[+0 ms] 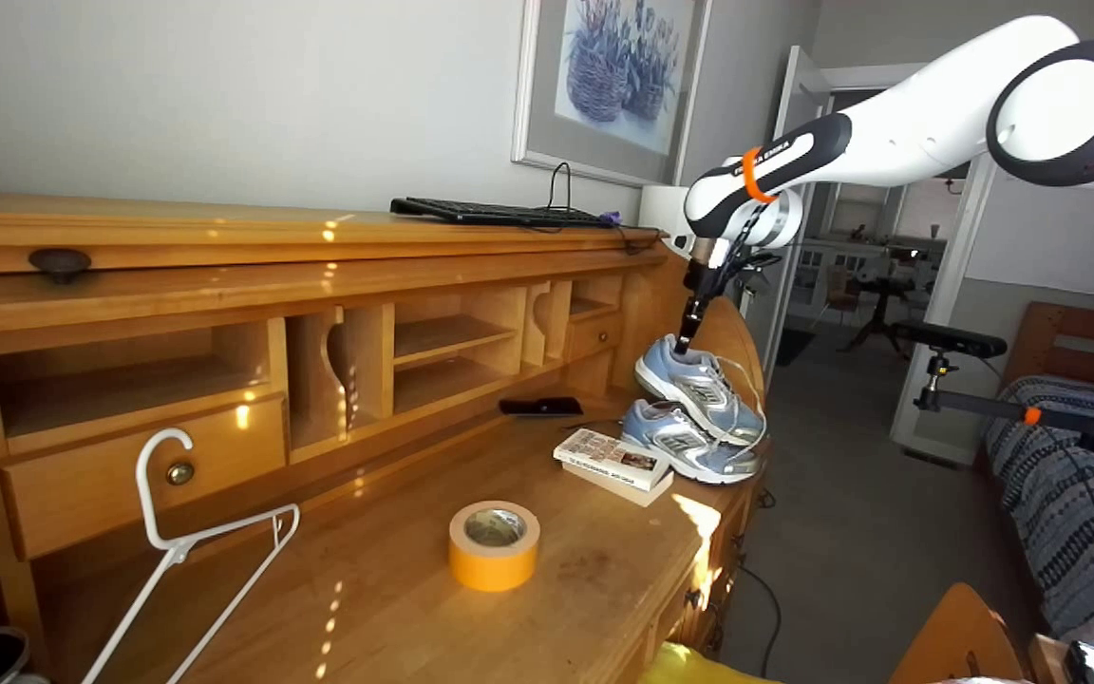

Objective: Move the sneakers to the right and stack them together.

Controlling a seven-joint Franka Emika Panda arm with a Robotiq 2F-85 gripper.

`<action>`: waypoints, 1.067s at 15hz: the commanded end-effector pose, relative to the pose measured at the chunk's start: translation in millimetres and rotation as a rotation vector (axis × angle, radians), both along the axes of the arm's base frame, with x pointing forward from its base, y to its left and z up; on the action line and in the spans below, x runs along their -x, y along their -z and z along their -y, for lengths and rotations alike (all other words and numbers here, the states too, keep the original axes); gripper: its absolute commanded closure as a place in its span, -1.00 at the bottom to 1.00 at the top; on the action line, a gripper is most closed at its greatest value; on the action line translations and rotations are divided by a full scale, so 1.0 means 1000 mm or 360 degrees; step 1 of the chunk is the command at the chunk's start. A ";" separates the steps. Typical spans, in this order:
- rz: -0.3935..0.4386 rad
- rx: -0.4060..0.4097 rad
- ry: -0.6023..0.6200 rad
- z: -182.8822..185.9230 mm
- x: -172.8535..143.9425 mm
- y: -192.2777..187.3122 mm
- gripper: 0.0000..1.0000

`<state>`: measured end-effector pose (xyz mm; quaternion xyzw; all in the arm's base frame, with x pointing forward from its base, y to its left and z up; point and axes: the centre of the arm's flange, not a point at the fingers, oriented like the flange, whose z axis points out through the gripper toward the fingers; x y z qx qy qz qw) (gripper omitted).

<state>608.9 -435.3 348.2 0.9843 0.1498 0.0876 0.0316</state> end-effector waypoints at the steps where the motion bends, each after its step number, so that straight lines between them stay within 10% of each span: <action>1: 0.0078 -0.0066 -0.0015 0.001 -0.017 0.000 0.96; 16: 0.0025 -0.0066 0.0188 -0.023 -0.016 0.002 0.96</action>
